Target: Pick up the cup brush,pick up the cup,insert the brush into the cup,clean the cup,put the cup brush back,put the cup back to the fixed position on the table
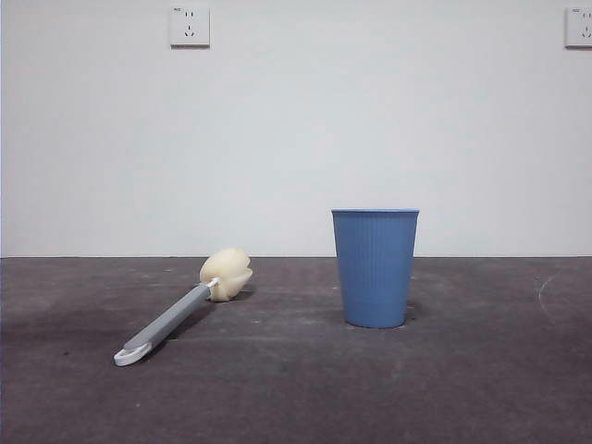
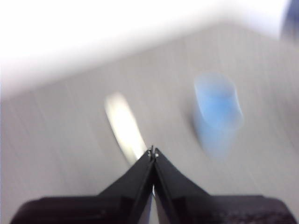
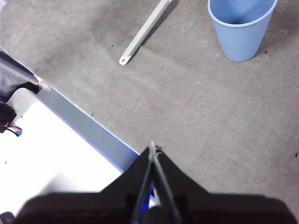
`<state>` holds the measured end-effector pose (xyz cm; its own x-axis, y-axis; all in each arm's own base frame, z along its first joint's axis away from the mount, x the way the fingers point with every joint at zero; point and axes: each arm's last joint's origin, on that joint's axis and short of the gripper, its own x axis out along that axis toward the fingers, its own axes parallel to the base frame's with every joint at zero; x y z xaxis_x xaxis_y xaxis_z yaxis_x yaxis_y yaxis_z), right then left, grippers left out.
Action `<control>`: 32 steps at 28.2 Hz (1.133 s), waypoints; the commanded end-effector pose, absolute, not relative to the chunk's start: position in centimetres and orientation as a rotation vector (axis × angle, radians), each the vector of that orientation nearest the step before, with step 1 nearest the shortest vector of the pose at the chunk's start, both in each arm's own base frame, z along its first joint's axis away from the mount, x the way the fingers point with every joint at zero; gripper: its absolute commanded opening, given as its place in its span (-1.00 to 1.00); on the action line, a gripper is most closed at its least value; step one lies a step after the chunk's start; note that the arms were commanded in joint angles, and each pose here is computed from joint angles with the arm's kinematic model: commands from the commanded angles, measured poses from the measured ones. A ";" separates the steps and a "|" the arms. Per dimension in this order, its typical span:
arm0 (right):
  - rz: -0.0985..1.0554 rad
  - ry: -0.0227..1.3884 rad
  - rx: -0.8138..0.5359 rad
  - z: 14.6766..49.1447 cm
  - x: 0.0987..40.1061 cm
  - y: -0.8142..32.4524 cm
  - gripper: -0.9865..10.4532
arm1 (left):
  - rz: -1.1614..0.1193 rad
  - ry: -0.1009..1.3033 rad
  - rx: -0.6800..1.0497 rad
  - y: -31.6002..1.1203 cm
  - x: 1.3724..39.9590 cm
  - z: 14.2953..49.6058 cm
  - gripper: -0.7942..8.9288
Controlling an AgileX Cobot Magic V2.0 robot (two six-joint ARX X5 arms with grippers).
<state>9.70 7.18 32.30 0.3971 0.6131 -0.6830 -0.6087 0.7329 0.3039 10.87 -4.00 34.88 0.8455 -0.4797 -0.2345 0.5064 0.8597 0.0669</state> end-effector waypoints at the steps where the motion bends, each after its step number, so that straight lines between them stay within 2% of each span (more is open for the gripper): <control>1: 0.770 0.870 0.010 32.3 9.7 7.2 -0.83 | -0.399 -0.070 0.237 -2.5 10.6 35.3 -0.84; 3: 0.770 0.869 0.010 32.3 9.7 7.2 -0.83 | -0.305 -0.144 0.271 -1.5 10.1 34.1 -0.84; 6: 0.770 0.869 0.010 32.3 9.7 7.2 -0.83 | -0.245 -0.097 0.280 -0.9 9.9 30.8 -0.84; 11: 0.770 0.869 0.010 32.3 9.7 7.2 -0.83 | -0.228 -0.018 0.250 -0.6 9.9 25.8 -0.84; 18: 0.770 0.870 0.010 32.3 9.7 7.2 -0.83 | -0.229 0.006 0.169 -0.6 9.9 20.3 -0.84; 26: 0.770 0.869 0.010 32.3 9.7 7.2 -0.83 | -0.214 0.019 0.085 -0.6 9.6 16.3 -0.84; 32: 0.769 0.869 0.010 32.3 9.7 7.2 -0.83 | -0.218 0.151 0.056 -0.6 9.6 14.9 -0.84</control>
